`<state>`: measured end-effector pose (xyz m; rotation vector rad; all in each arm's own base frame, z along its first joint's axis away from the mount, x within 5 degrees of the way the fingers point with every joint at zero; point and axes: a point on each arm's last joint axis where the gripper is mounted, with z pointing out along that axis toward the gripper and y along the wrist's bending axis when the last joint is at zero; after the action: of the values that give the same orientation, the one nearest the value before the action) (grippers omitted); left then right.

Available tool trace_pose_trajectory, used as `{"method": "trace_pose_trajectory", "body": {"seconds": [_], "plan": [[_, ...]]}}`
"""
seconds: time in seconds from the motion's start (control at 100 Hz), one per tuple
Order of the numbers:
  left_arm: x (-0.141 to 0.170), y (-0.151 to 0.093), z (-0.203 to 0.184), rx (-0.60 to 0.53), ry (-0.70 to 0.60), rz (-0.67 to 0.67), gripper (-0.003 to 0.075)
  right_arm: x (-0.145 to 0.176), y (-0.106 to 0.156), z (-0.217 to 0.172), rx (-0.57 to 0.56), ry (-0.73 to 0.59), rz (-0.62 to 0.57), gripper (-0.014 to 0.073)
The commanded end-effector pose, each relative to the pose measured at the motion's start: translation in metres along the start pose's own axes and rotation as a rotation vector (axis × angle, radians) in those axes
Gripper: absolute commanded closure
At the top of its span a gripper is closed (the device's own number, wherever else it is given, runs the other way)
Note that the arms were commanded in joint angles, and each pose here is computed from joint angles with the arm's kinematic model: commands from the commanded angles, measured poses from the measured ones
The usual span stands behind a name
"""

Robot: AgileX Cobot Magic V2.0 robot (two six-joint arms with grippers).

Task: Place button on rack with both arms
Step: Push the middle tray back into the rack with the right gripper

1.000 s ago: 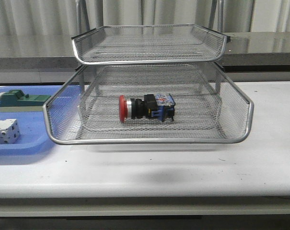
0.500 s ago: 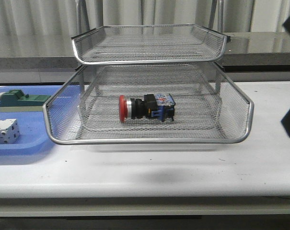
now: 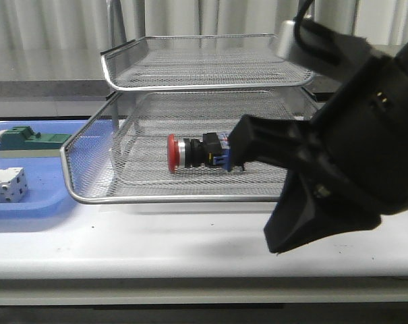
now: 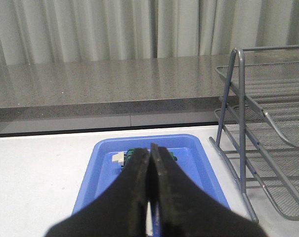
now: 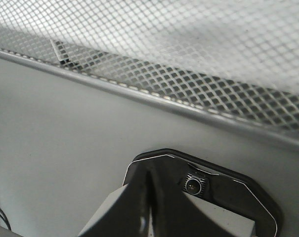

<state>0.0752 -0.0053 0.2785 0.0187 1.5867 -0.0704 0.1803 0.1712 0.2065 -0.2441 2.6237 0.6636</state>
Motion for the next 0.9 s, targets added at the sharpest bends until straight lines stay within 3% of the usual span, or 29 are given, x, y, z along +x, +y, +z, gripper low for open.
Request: {"method": "trace_pose_trajectory", "body": {"seconds": [0.0,0.37,0.89], "plan": [[-0.016,0.003,-0.001,-0.036,-0.089,-0.022,0.0741,-0.013,0.012,0.002,-0.044,-0.106,-0.009,0.0664],[-0.016,0.003,-0.001,-0.036,-0.089,-0.022,0.0741,-0.032,0.013,0.016,-0.047,-0.279,-0.010,0.0655],[-0.016,0.003,-0.001,-0.036,-0.089,-0.022,0.0741,-0.126,0.006,0.036,0.030,-0.345,-0.056,0.0655]]}}
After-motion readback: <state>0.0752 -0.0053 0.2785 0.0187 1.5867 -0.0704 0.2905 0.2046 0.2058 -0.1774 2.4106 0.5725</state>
